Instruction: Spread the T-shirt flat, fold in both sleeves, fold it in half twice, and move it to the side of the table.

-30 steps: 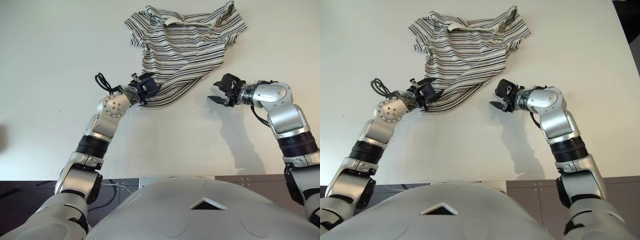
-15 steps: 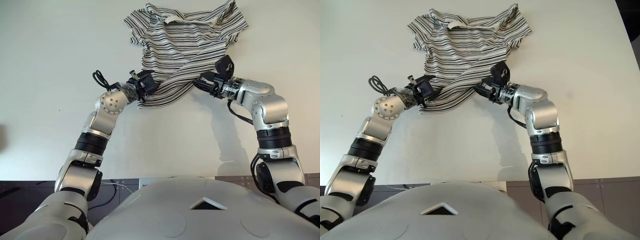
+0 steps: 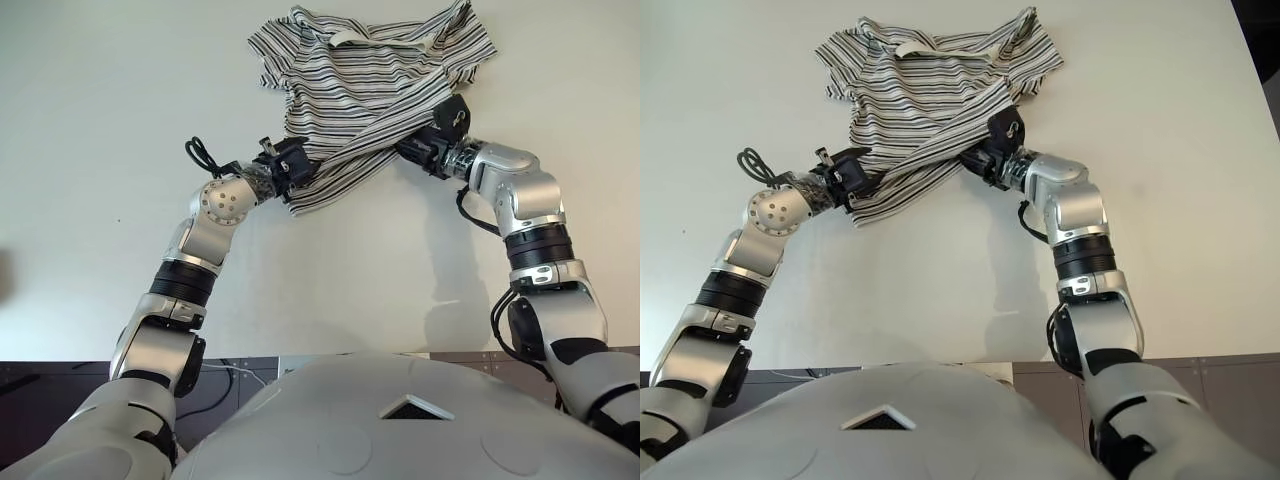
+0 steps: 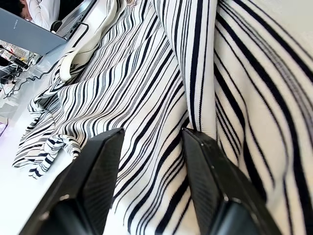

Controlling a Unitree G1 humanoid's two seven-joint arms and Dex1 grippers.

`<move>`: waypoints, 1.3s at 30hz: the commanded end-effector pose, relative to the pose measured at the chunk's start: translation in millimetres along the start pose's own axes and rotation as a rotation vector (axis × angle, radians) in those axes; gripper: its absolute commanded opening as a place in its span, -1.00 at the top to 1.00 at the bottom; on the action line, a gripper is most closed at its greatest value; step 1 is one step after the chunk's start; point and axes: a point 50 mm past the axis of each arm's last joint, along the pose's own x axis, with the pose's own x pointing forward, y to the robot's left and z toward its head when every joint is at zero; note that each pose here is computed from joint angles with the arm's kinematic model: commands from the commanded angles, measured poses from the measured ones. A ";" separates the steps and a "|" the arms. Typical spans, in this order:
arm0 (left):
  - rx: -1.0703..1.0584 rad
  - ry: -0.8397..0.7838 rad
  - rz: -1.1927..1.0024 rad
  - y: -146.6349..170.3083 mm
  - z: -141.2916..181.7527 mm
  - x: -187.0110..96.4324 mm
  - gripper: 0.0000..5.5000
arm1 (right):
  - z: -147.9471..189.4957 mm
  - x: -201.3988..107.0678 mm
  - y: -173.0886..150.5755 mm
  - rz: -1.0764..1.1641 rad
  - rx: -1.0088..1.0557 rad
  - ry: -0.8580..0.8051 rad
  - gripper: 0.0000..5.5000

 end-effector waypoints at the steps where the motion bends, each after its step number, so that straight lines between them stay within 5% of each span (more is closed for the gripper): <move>1: -0.011 0.074 -0.069 -13.6 -14.5 -2.1 0.21 | -8.3 -0.4 -15.0 -0.063 -0.012 0.044 0.14; 8: 0.019 0.021 -0.038 -7.9 -0.5 -0.8 0.21 | -43.9 -2.8 5.5 0.155 -0.098 0.256 0.14; 12: 0.011 -0.091 0.055 9.5 26.6 -4.3 0.21 | -70.8 -56.5 32.6 0.350 -0.116 0.360 0.14; 20: -0.077 -0.085 0.044 -4.1 30.2 -39.0 0.21 | -45.5 -146.3 88.4 0.453 0.035 0.267 0.14; 30: 0.005 0.051 -0.191 -34.6 2.3 -40.7 0.21 | -27.3 -120.2 19.9 0.071 0.030 0.149 0.14; 39: 0.065 0.137 -0.224 -24.8 -21.3 -33.2 0.21 | -18.1 15.0 7.4 -0.036 0.081 0.146 0.14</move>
